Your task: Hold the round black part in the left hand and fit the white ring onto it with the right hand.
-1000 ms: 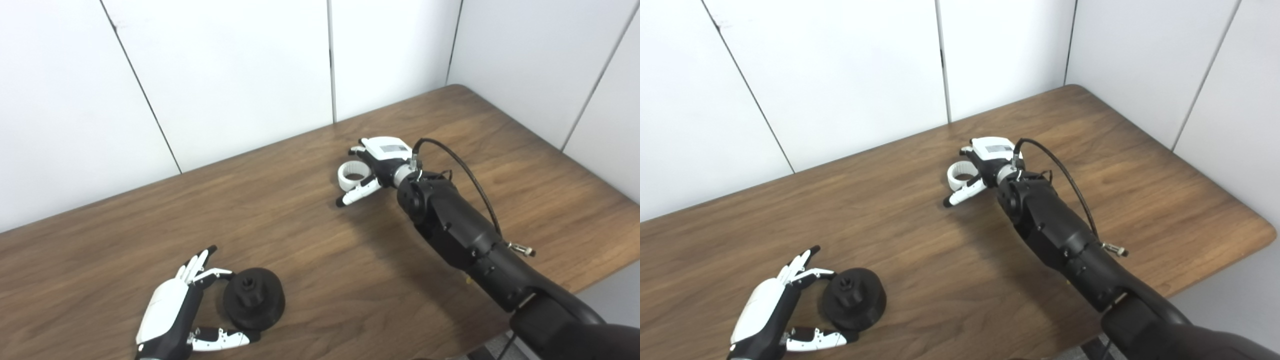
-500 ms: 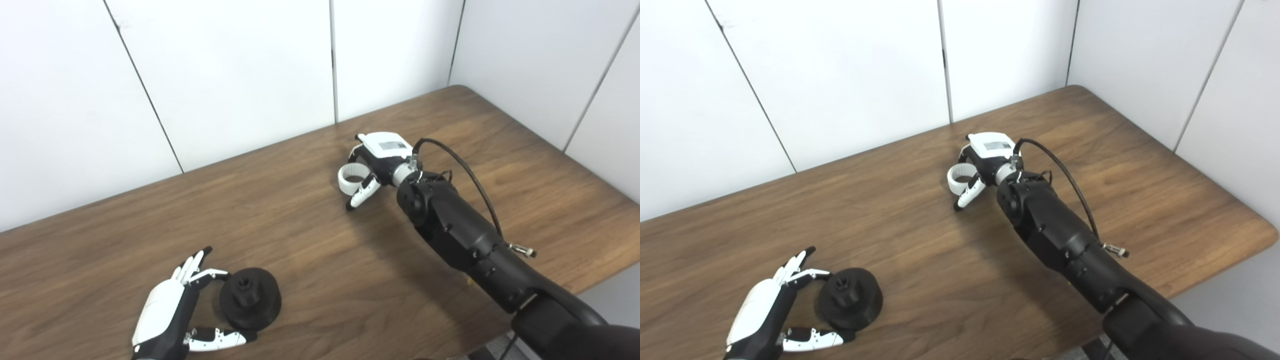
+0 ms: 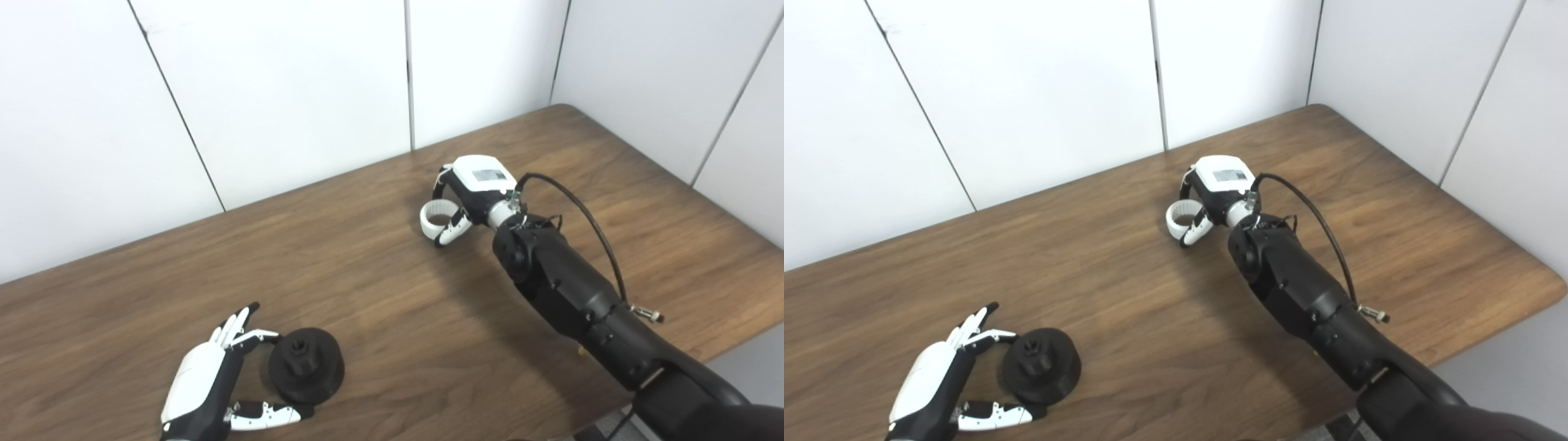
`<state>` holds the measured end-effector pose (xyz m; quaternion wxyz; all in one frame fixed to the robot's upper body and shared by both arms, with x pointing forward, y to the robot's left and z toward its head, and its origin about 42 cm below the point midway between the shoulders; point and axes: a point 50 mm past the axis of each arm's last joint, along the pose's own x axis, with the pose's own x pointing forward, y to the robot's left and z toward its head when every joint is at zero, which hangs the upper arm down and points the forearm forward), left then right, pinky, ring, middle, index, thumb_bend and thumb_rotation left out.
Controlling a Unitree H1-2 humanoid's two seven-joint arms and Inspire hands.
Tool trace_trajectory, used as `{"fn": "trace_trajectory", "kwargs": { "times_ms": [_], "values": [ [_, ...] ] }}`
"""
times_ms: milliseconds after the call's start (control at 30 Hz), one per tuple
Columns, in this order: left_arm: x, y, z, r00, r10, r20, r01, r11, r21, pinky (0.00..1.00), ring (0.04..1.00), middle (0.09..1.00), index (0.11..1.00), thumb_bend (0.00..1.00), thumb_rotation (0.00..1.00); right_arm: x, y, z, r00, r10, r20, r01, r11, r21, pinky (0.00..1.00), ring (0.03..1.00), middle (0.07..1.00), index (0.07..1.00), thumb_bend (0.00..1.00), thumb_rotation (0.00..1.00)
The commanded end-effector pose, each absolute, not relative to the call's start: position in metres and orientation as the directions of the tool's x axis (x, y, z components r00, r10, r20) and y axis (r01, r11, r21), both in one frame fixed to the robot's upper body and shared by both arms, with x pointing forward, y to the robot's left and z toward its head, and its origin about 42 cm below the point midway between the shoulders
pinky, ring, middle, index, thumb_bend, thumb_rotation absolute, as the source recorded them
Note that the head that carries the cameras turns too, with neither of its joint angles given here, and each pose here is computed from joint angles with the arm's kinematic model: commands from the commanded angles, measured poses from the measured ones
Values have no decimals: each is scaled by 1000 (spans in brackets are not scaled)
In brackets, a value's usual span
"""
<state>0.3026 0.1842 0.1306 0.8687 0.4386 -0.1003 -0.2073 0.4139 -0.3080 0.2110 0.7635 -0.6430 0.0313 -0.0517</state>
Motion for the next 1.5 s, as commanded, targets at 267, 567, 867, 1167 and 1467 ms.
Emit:
{"fn": "trace_trajectory", "kwargs": {
  "times_ms": [267,567,867,1167,1467],
  "values": [
    [308,192,143,897,-441,26,228,513,828,1000,1000,1000,633,958,311,419,-319,228,987,-115,114,131,156,-979,940,878,857,489,515,143],
    [307,190,144,898,-439,29,222,510,831,1000,1000,1000,632,957,310,411,-314,237,981,-96,168,184,196,-963,979,869,852,489,516,142],
    [308,189,143,901,-432,32,216,512,831,1000,1000,1000,631,958,299,387,-287,298,936,-16,353,344,268,-900,999,899,874,490,518,148],
    [308,187,142,901,-433,27,222,513,829,1000,1000,1000,631,959,299,375,-272,332,899,40,435,408,281,-869,975,907,884,491,519,152],
    [306,184,143,903,-429,28,220,518,827,1000,1000,1000,633,956,300,338,-268,316,885,20,464,428,357,-831,1000,897,880,490,521,151]
  ]
}}
